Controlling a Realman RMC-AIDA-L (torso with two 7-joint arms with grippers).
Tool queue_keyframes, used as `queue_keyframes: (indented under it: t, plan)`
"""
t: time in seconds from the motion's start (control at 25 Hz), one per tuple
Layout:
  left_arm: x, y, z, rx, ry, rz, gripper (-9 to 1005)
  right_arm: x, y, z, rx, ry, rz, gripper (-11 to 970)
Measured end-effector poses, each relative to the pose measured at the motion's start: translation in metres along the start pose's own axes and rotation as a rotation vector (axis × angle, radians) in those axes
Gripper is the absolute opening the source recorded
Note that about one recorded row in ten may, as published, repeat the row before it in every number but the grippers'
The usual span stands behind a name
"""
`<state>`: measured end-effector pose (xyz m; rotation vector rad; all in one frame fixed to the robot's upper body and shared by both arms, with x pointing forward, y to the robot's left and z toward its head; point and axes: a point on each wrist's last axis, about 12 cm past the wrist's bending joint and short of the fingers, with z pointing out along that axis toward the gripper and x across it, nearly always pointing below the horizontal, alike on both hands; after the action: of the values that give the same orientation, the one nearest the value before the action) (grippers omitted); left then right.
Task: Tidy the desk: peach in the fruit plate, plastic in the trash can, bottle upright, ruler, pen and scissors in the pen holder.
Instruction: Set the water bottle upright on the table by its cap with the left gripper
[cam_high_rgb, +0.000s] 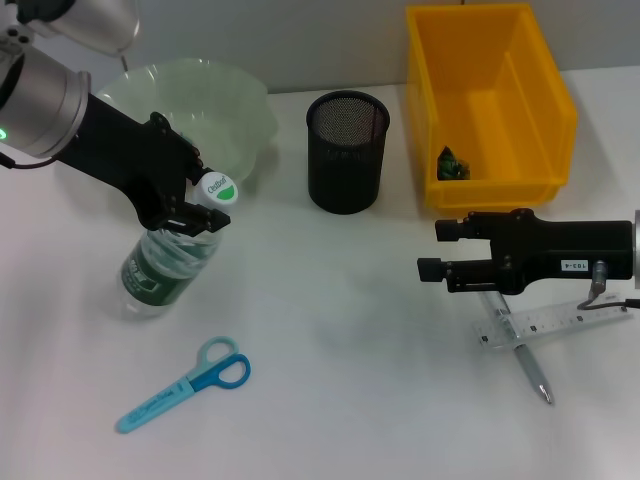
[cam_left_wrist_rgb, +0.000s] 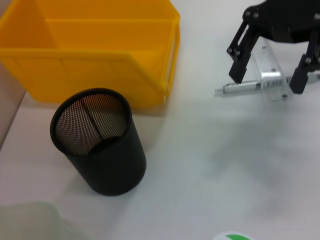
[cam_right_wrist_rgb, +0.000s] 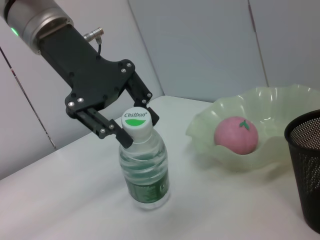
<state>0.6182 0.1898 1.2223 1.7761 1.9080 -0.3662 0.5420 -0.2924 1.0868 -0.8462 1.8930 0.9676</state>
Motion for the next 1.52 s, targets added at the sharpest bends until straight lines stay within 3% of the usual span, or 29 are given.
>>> queue_keyframes:
  t: [0.6, 0.84, 1.52]
  plan:
    - [0.007, 0.003, -0.023, -0.014, -0.183, -0.134, 435, -0.002, 0.003, -0.005, -0.048, 0.035, -0.045, 755]
    - [0.01, 0.003, -0.024, -0.018, -0.203, -0.153, 434, -0.003, 0.003, -0.01, -0.06, 0.043, -0.057, 755]
    - [0.061, 0.005, -0.047, -0.103, -0.258, -0.396, 442, -0.004, 0.005, -0.013, -0.09, 0.043, -0.093, 755]
